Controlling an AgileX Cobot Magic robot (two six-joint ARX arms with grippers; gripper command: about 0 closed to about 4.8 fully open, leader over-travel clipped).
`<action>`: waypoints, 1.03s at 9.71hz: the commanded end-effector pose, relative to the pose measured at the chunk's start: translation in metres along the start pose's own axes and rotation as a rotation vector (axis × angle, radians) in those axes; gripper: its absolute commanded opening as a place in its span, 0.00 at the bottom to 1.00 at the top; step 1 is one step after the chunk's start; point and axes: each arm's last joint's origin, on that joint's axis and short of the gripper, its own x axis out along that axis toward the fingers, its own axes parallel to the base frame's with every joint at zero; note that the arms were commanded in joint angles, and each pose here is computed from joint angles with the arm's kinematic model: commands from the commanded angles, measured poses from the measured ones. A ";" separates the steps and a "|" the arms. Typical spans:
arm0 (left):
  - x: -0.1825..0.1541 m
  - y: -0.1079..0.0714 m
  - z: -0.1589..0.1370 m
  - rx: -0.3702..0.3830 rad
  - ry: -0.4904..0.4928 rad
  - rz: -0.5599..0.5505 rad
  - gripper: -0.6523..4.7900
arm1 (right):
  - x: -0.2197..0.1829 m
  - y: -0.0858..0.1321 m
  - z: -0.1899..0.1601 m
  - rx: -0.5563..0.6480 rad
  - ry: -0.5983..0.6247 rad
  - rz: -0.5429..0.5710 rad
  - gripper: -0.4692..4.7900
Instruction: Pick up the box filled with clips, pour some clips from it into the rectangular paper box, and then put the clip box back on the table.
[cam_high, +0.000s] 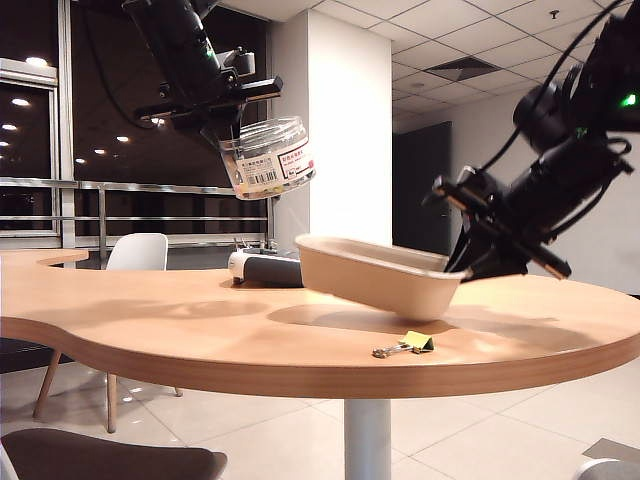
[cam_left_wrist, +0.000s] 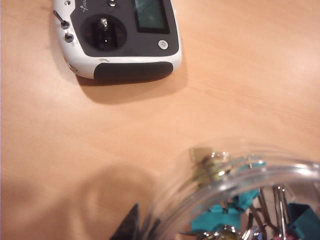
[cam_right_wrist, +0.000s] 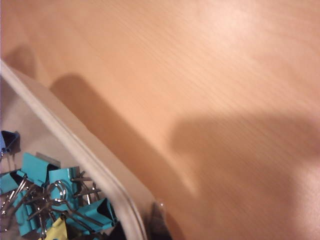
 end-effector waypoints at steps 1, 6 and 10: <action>-0.003 -0.001 0.004 -0.003 -0.027 -0.004 0.11 | -0.006 0.011 0.006 0.016 0.001 0.018 0.09; -0.003 -0.001 0.004 -0.004 -0.026 -0.004 0.11 | -0.001 0.022 0.003 -0.017 0.005 -0.004 0.32; -0.003 0.000 0.003 -0.004 -0.020 -0.004 0.11 | -0.008 0.030 0.019 -0.021 -0.010 -0.008 0.68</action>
